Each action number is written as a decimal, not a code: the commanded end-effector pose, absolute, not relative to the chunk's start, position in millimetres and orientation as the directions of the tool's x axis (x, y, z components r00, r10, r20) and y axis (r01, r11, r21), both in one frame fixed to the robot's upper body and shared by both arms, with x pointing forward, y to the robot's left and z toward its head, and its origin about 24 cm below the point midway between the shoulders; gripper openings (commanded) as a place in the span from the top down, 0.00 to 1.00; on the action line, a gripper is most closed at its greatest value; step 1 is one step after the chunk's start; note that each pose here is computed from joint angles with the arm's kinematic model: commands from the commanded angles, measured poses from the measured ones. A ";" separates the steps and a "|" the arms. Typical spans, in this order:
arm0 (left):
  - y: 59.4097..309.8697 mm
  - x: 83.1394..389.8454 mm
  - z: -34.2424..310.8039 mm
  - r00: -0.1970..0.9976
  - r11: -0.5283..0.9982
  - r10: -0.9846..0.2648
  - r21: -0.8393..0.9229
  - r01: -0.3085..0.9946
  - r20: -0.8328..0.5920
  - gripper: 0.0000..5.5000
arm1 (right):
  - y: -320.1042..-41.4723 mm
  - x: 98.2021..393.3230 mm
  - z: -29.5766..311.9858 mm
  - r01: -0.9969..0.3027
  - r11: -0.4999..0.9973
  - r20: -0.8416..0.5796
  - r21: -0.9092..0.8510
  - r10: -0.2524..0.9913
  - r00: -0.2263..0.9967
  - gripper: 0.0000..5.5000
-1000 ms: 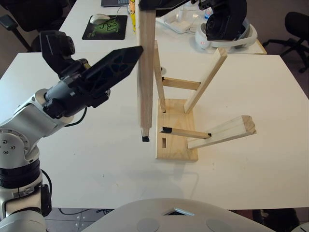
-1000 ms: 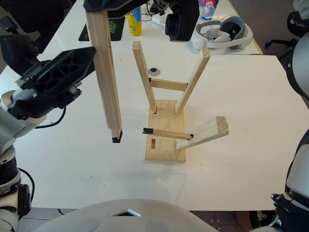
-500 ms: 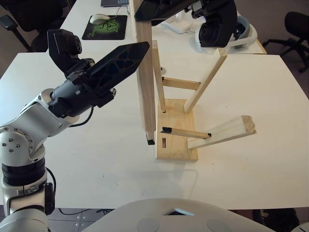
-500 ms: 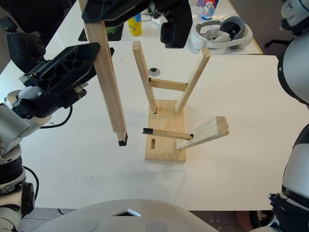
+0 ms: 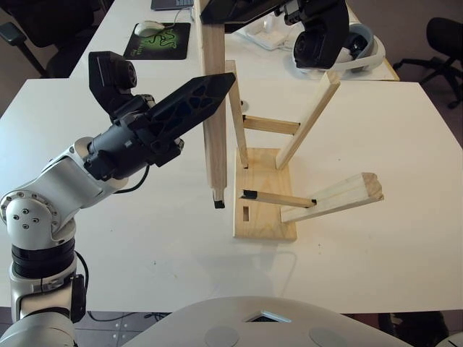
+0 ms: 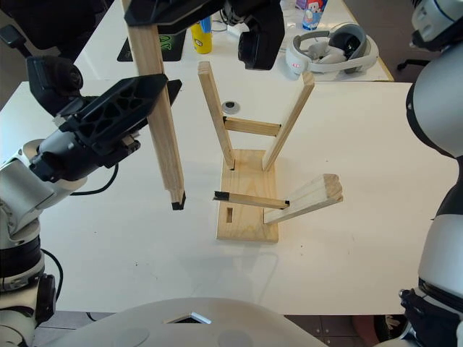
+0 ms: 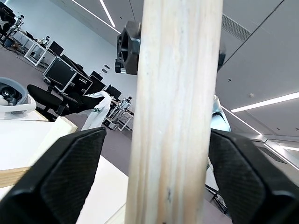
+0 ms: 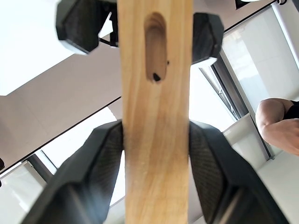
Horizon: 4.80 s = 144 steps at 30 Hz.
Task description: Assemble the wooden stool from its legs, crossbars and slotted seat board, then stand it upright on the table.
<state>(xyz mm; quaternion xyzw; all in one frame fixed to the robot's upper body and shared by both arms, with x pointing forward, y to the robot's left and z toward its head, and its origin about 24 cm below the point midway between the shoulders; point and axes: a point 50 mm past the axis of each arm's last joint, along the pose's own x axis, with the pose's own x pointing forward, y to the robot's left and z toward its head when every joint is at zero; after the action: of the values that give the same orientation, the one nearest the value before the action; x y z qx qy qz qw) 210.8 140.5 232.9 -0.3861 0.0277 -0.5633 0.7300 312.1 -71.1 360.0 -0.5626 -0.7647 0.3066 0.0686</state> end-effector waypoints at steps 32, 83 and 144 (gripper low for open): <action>159.4 219.2 240.2 0.453 0.314 -0.825 -0.392 0.865 0.337 0.62 | -114.7 329.3 344.3 0.376 0.065 0.092 -0.924 0.994 0.053 0.38; 164.0 228.1 225.3 0.501 0.414 -0.825 -0.324 0.850 0.260 0.63 | -113.0 348.9 366.6 -0.426 0.091 0.047 -0.900 0.992 0.114 0.38; 138.7 208.4 126.5 0.620 0.591 -0.746 -0.186 0.785 0.244 0.63 | -294.5 379.0 174.6 -0.237 0.901 -0.005 -0.364 0.253 0.968 0.38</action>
<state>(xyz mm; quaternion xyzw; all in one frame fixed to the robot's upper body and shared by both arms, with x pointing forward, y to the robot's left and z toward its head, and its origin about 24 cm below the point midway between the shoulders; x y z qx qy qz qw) 204.4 145.7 127.1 -0.1335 -0.0559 -0.4201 0.8958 381.1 -298.7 197.0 -0.1914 -0.0447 0.1180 0.9734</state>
